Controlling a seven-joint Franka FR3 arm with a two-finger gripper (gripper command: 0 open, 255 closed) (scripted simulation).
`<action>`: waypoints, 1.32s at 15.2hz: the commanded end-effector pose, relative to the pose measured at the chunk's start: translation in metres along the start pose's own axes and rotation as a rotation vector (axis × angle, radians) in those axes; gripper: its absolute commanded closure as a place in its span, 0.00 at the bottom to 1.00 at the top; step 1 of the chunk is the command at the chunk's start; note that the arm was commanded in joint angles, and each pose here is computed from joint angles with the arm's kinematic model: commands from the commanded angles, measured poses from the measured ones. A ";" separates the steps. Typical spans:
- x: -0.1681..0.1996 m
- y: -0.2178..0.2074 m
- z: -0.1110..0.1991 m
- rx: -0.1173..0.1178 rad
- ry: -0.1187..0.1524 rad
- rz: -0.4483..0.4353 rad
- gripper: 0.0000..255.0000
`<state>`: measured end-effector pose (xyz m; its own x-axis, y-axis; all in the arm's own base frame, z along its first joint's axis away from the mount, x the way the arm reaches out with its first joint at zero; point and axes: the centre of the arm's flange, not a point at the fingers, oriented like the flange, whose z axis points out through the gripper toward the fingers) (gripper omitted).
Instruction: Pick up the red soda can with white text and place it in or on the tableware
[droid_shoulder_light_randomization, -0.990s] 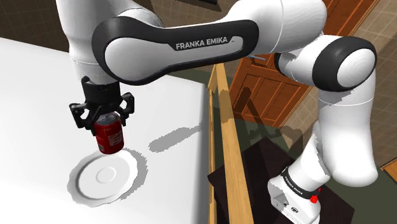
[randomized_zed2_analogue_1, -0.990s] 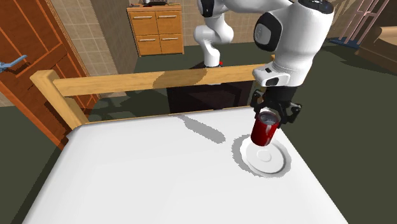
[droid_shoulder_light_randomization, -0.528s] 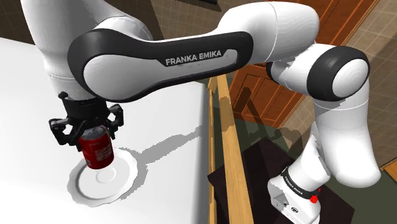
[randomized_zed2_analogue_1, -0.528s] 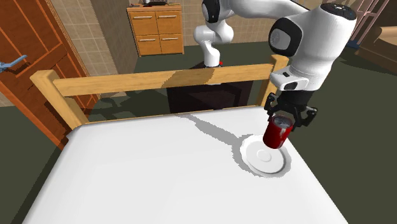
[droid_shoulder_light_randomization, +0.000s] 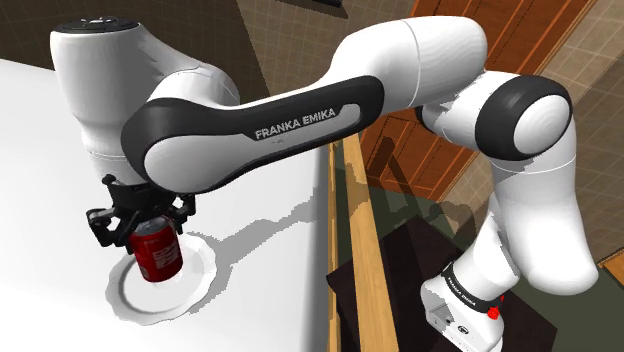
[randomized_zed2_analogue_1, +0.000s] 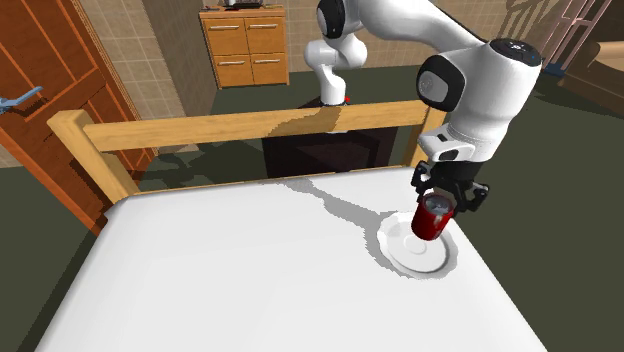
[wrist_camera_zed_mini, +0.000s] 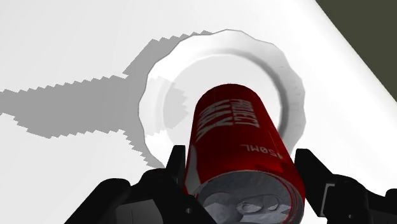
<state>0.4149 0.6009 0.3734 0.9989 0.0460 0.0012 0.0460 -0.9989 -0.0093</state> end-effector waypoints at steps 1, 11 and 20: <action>0.001 0.000 0.010 0.001 0.001 0.000 1.00; 0.001 0.001 0.046 0.001 0.001 0.000 1.00; 0.001 0.001 0.046 0.001 0.001 0.000 0.00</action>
<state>0.4159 0.6005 0.3276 0.9989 0.0461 0.0018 0.0461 -0.9989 -0.0102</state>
